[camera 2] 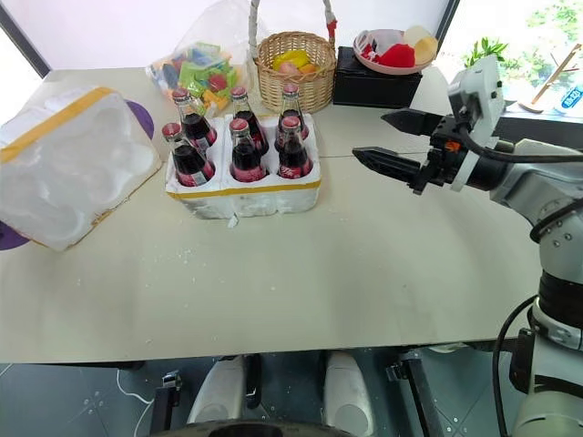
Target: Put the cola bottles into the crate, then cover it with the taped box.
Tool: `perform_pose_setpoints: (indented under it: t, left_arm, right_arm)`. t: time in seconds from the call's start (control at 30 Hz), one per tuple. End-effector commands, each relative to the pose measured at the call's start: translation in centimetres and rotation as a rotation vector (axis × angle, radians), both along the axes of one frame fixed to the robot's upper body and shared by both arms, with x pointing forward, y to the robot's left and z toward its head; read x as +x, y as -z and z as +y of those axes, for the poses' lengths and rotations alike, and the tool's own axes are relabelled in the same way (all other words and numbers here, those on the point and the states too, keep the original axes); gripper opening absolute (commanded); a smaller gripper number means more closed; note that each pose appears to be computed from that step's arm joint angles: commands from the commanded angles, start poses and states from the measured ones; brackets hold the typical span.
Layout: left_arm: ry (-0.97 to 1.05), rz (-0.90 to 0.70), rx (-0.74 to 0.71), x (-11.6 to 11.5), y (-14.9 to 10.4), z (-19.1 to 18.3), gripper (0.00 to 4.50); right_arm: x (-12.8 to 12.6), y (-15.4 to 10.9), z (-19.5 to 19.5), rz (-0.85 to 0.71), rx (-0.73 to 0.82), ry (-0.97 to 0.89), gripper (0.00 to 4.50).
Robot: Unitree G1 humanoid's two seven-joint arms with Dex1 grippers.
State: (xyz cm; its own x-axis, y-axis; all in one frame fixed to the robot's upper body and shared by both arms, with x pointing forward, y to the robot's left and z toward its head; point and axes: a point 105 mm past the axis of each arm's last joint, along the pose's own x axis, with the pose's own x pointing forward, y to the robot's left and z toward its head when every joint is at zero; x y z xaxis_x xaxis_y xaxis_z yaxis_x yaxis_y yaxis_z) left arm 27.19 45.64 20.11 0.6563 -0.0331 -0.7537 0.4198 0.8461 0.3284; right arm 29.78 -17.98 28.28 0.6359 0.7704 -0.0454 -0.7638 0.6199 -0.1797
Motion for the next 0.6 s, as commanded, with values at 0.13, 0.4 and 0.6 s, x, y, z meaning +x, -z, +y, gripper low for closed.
perform_pose_setpoints:
  t: [0.13,0.4,0.6]
  left_arm:
    - [0.032,-0.074,-0.060,1.6,-1.9,-1.4,4.25]
    - [0.068,-0.063,-0.060,1.9,-1.8,-1.9,0.53]
    - [0.135,-0.353,0.051,3.8,-6.3,-2.4,0.53]
  right_arm:
    - [-1.8,-1.7,-0.4,-0.074,-0.031,0.015,4.48]
    - [-2.6,-1.0,0.1,-0.013,-0.046,-0.037,4.50]
    - [-2.7,-0.9,0.3,-0.038,-0.062,-0.022,4.50]
